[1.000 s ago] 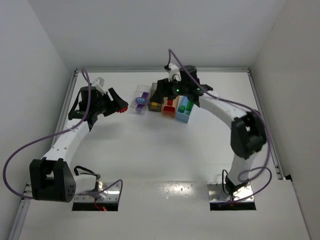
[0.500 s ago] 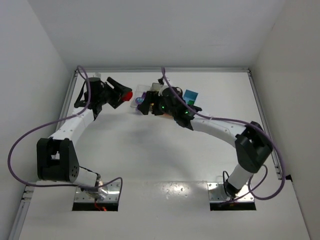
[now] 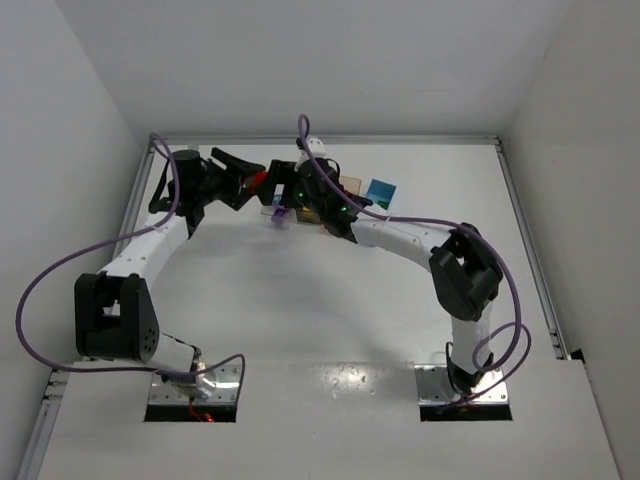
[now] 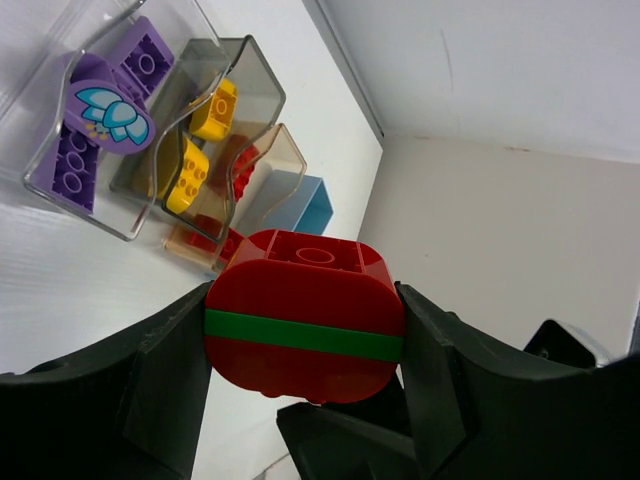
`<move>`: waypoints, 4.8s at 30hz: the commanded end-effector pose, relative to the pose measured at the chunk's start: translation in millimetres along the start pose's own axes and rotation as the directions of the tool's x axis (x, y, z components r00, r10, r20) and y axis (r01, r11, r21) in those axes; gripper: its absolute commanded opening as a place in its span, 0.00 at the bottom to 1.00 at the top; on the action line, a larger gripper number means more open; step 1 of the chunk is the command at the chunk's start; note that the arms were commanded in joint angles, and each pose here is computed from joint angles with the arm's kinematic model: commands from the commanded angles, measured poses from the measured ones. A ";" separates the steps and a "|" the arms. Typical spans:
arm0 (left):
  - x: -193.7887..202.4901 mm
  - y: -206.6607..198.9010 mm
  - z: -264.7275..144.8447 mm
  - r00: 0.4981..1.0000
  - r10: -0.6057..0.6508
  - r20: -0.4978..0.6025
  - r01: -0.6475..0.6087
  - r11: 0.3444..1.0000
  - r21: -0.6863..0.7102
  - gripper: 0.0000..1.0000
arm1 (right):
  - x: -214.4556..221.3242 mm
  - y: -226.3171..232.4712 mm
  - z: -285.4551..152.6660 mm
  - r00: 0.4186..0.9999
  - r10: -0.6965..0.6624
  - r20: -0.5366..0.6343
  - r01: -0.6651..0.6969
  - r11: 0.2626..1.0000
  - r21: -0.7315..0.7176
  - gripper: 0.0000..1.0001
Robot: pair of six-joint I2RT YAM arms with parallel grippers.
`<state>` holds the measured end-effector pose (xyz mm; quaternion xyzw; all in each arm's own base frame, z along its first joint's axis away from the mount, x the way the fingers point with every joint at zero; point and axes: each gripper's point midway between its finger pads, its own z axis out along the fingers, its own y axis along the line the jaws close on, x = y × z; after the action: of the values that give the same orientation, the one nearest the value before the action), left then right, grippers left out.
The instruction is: Sort the legos into containers by color
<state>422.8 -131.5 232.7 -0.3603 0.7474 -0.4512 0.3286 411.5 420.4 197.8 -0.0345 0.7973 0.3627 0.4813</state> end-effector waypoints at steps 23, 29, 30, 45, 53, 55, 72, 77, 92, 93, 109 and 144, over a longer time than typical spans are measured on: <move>6.4 -19.4 -1.7 0.999 -0.015 -0.032 0.018 0.995 0.093 0.04 | -36.1 32.7 27.0 0.987 -0.048 0.154 0.061 0.995 -0.082 0.45; 9.0 -10.7 -0.5 0.999 -0.024 -0.038 0.026 0.997 0.076 0.04 | -44.6 37.2 23.9 0.980 -0.069 0.186 0.088 0.991 -0.097 0.27; 9.1 -10.6 -0.5 0.999 -0.024 -0.038 0.026 0.997 0.076 0.04 | -41.5 35.0 24.1 0.980 -0.070 0.184 0.089 0.992 -0.095 0.24; 9.2 -9.0 -3.8 1.000 0.007 -0.024 -0.005 0.997 0.082 0.72 | -37.8 53.5 -24.2 0.945 -0.217 0.246 0.274 0.935 -0.227 0.00; 14.0 -3.8 -12.2 0.998 0.054 -0.022 -0.052 0.996 0.079 0.96 | -19.3 59.2 -78.8 0.925 -0.306 0.226 0.368 0.868 -0.334 0.00; 15.7 -4.1 -14.8 0.990 0.137 -0.022 -0.135 0.986 0.093 0.97 | -12.4 55.9 -99.7 0.915 -0.339 0.217 0.399 0.841 -0.367 0.00; 95.0 -40.0 -90.8 0.360 0.933 -0.002 -0.571 0.223 0.790 0.86 | 22.2 40.2 -207.7 0.902 -0.403 -0.154 0.176 0.671 -0.720 0.00; 128.0 -51.0 -108.2 0.261 0.958 0.120 -0.494 0.026 0.869 0.82 | 30.3 42.7 -216.8 0.896 -0.372 -0.242 0.049 0.625 -0.779 0.00; 171.9 -46.3 -133.1 0.280 0.960 0.006 -0.263 0.071 0.962 0.82 | 20.6 25.5 -204.4 0.904 -0.366 -0.220 0.079 0.648 -0.757 0.00; 174.6 -44.5 -131.1 0.279 0.960 -0.005 -0.252 0.078 0.965 0.82 | 20.0 24.3 -202.5 0.905 -0.370 -0.211 0.091 0.652 -0.753 0.00; 192.4 -46.5 -114.2 0.270 0.958 -0.098 -0.224 0.161 0.961 0.38 | 11.8 18.7 -193.6 0.903 -0.398 -0.162 0.171 0.678 -0.715 0.00; 145.7 -10.1 165.0 0.326 0.925 -0.193 -0.820 0.379 0.429 0.26 | -32.1 -125.7 -271.8 0.936 -0.330 -0.126 0.304 0.934 -0.188 0.00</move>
<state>453.6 -331.0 157.0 0.2883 0.7935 -0.3821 0.3758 269.7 157.5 204.8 -0.2235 0.8004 0.3514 0.4313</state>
